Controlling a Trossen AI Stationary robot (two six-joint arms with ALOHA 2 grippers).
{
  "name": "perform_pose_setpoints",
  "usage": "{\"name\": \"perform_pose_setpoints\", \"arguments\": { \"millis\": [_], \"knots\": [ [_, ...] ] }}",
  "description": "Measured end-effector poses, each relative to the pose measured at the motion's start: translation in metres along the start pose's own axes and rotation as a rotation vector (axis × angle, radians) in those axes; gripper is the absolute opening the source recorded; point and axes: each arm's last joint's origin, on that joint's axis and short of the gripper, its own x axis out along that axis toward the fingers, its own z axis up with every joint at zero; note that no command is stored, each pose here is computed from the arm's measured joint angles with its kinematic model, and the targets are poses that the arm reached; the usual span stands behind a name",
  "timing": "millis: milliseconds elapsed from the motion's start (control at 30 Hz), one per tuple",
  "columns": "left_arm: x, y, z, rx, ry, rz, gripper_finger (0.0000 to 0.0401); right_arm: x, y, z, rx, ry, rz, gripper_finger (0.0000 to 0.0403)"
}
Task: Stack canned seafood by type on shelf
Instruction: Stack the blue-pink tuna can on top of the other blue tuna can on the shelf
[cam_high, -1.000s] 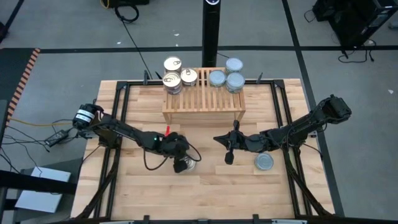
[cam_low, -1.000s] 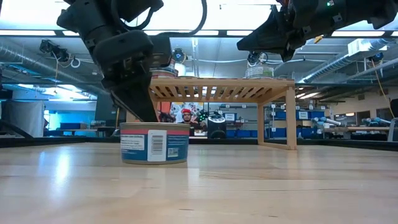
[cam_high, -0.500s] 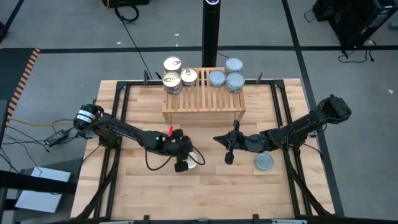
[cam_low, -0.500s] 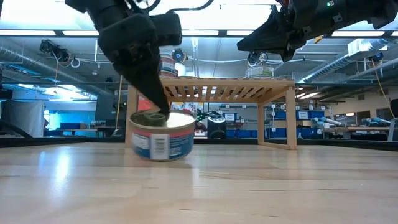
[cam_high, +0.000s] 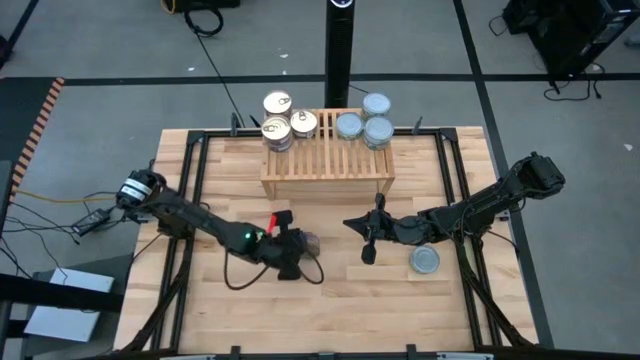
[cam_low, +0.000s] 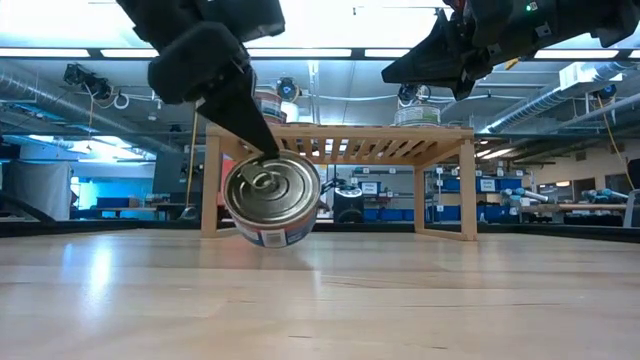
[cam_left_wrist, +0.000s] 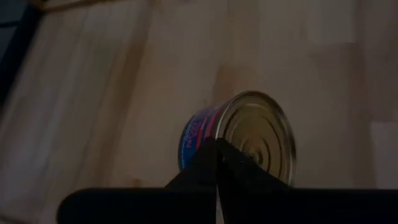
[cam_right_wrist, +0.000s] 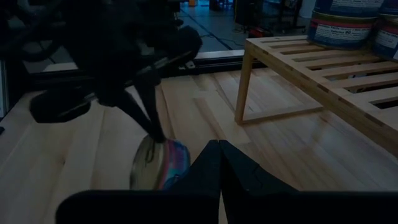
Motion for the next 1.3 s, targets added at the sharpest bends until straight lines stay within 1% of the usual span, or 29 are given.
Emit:
{"name": "perform_pose_setpoints", "arguments": {
  "millis": [167, 300, 400, 533, 633, 700, 833, 900, 1000, 1067, 1167, 1300],
  "knots": [
    [-0.007, -0.011, -0.001, 0.024, -0.024, -0.028, 0.0001, 0.0, 0.0, 0.0, 0.0, 0.0, 0.0, 0.0011],
    [-0.012, -0.021, -0.005, 0.081, -0.062, -0.023, 0.0001, 0.0, 0.0, 0.0, 0.0, 0.0, 0.0, 0.0011],
    [-0.014, -0.025, -0.008, 0.117, -0.084, 0.02, 0.0, 0.0, 0.0, 0.0, 0.001, 0.0, 0.0, 0.0011],
    [-0.015, -0.023, -0.008, 0.141, -0.106, 0.118, 0.0, 0.0, 0.0, 0.0, 0.001, -0.001, 0.0, 0.0011],
    [-0.016, -0.023, -0.008, 0.172, -0.118, 0.169, 0.0, 0.0, 0.0, 0.0, 0.009, 0.0, 0.001, 0.0011],
    [-0.017, -0.023, -0.008, 0.194, -0.121, 0.186, 0.0, 0.0, 0.001, -0.001, 0.043, 0.011, 0.035, 0.0011],
    [-0.019, -0.024, -0.008, 0.211, -0.133, 0.22, 0.0, 0.004, 0.005, -0.007, 0.134, 0.07, 0.156, 0.0012],
    [-0.019, -0.025, -0.008, 0.217, -0.135, 0.222, 0.0, 0.009, 0.008, -0.015, 0.189, 0.112, 0.172, 0.0018],
    [-0.019, -0.025, -0.008, 0.215, -0.139, 0.221, 0.0, 0.02, 0.015, -0.033, 0.256, 0.158, 0.166, 0.0036],
    [-0.019, -0.025, -0.007, 0.211, -0.143, 0.221, 0.0, 0.03, 0.02, -0.046, 0.299, 0.154, 0.169, 0.0055],
    [-0.019, -0.025, -0.007, 0.209, -0.146, 0.219, 0.0, 0.043, 0.025, -0.06, 0.35, 0.107, 0.185, 0.0092],
    [-0.02, -0.027, -0.007, 0.212, -0.15, 0.216, 0.0, 0.054, 0.023, -0.066, 0.374, 0.049, 0.185, 0.0154]
  ]
}}
